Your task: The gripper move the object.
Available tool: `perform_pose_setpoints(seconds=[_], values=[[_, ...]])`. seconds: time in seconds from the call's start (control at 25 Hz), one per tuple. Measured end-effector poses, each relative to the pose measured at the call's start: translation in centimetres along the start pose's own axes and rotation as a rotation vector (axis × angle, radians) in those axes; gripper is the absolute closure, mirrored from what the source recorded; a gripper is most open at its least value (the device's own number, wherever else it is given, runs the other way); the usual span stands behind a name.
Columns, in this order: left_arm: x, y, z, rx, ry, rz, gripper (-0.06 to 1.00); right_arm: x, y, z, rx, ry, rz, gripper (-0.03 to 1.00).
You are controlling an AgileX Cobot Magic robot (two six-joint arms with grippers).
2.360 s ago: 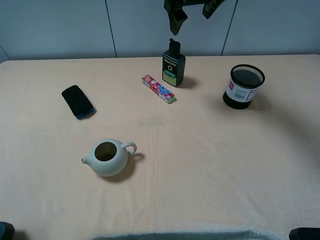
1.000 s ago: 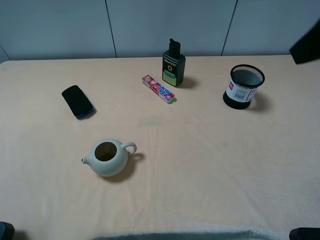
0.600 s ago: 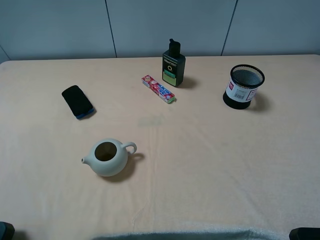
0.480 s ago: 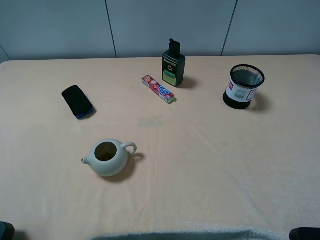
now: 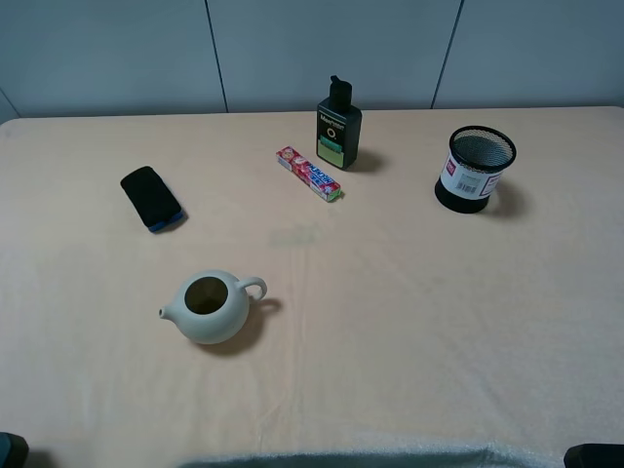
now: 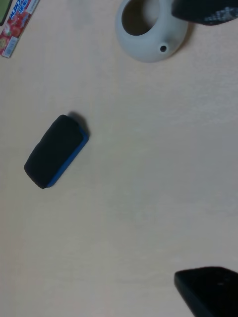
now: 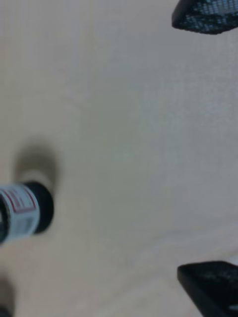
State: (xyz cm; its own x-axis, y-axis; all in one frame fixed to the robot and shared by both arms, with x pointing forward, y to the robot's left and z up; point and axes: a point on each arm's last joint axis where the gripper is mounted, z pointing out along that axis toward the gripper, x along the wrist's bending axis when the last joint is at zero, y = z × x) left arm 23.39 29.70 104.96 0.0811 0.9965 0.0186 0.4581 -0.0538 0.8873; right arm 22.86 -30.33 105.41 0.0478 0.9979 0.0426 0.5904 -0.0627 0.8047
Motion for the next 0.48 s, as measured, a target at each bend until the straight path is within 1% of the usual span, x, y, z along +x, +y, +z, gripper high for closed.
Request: perform_pose_setpoints(seconds=[0.08,0.48], values=[[0.00,0.00,0.00,0.000,0.000,0.000,-0.05,-0.02,-0.50,-0.43,-0.047,-0.017,0.016,0.27],[0.00,0.00,0.00,0.000,0.000,0.000,-0.05,0.02,0.10,-0.30,-0.143,-0.019,0.013,0.27]])
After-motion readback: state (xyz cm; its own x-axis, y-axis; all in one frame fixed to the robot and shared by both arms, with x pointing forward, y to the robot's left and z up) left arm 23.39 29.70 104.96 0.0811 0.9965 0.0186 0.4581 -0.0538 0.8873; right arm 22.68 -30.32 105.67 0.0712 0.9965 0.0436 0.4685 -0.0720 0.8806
